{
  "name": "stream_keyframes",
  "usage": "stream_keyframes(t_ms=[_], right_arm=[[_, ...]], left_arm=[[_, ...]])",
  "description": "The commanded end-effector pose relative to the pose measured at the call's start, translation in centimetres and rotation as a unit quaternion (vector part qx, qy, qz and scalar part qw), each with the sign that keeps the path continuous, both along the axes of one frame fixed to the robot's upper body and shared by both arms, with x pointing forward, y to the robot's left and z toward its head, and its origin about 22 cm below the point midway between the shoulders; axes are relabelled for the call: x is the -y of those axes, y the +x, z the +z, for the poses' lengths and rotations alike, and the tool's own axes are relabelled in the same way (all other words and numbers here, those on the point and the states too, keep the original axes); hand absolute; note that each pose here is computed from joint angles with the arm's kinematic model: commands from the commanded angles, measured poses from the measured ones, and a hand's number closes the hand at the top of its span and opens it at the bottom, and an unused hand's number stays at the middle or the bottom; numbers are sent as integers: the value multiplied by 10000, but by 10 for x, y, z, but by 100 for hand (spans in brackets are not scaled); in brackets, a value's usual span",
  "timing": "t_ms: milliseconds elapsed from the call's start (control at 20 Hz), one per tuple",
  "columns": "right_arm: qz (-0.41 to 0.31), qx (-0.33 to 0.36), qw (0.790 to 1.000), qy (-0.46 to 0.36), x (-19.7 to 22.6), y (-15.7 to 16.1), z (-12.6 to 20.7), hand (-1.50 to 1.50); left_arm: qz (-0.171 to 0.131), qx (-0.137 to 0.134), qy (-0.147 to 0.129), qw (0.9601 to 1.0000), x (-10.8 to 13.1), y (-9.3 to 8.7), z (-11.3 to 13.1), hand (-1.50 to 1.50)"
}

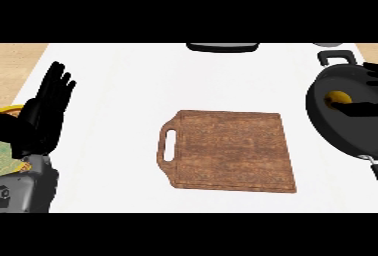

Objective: Pick the lemon from the cutting board and place it in the pot

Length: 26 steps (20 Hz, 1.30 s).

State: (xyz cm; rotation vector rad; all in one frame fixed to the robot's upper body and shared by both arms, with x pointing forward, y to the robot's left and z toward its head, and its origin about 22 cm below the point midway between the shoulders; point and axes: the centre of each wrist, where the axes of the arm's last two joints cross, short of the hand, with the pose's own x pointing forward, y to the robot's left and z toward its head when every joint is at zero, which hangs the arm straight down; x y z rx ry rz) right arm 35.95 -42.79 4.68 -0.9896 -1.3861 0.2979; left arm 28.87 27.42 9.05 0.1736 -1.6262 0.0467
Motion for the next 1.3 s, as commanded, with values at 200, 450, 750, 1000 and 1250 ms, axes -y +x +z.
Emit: stream_keyframes(t_ms=[200,450,750,1000,1250], right_arm=[[273,1421,9757,1643,25,-7,5,-150],[103,1802,9607,2109,67,-35,8,-150],[110,1744,9584,2258,120,-78,30,-150],[254,1703,9595,2228,147,-108,38,-150],[330,1484,9614,2294,156,-135,19,-150]], left_arm=[[101,39,8,9999,3,0,0,0],[89,-23,-22,10000,3,-1,-10,0],[107,-14,-40,9999,-9,1,-14,0],[154,-40,-16,9999,1,12,-11,0],[54,-75,84,9999,13,2,-6,0]])
